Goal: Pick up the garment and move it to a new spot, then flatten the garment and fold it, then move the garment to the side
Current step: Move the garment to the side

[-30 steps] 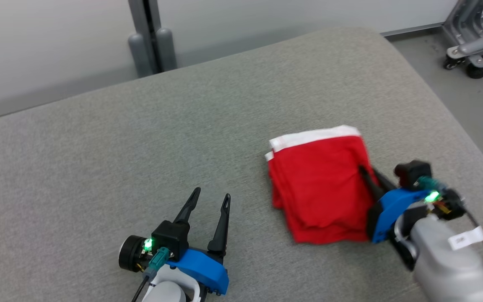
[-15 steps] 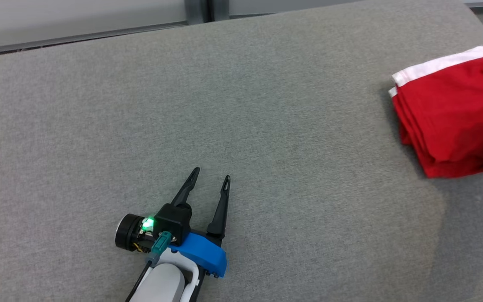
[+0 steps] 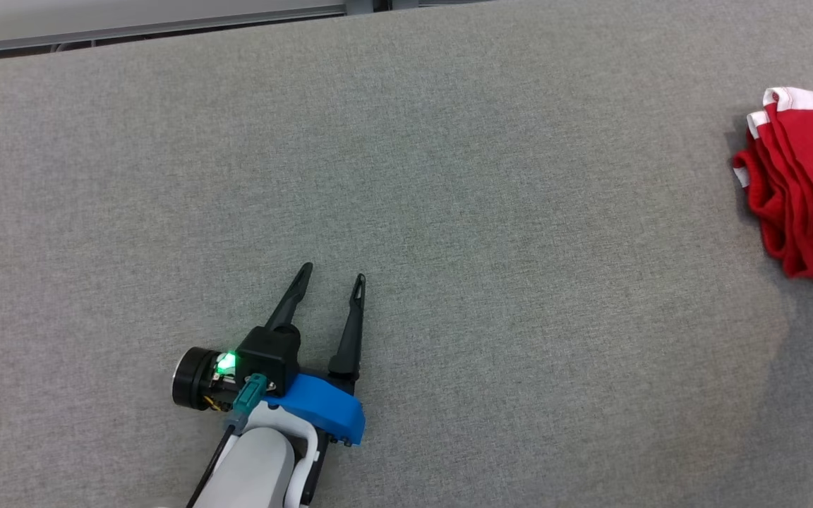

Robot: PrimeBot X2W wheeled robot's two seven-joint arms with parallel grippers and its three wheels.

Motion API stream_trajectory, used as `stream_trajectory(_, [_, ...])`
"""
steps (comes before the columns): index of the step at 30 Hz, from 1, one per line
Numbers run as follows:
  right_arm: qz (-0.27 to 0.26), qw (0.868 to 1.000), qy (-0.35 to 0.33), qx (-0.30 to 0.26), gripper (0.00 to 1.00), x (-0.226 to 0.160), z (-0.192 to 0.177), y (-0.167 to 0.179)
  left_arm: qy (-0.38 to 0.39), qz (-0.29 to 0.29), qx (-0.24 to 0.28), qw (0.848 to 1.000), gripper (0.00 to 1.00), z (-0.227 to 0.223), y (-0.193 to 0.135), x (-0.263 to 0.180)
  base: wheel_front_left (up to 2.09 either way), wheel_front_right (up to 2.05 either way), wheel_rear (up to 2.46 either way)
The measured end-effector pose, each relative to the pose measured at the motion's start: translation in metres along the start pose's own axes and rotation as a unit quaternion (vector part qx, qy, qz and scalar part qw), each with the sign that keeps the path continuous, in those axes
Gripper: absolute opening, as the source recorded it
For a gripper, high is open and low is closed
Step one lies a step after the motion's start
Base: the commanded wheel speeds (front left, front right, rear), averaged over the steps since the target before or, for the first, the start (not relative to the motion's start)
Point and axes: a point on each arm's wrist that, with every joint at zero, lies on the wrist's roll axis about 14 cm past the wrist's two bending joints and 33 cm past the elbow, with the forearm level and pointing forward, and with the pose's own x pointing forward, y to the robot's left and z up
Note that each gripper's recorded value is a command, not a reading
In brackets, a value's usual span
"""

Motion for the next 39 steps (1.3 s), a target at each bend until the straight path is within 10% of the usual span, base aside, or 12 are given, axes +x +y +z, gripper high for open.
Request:
stream_trajectory(8, [0.052, 0.987, -0.124, 0.088, 1.0, -0.006, 0.067, 0.073, -0.028, 0.061, 0.005, 0.998, 1.0, 0.022, 0.03, -0.009, 0.0, 0.0, 0.0])
stream_trajectory(22, [0.204, 0.947, -0.158, 0.191, 1.0, -0.084, 0.065, 0.219, -0.065, 0.181, 0.005, 0.981, 1.0, 0.048, 0.091, -0.061, 0.0, 0.0, 0.0])
stream_trajectory(39, [0.231, 0.935, -0.146, 0.226, 1.0, -0.146, 0.044, 0.24, -0.076, 0.225, -0.002, 0.971, 1.0, 0.048, 0.095, -0.12, 0.0, 0.0, 0.0])
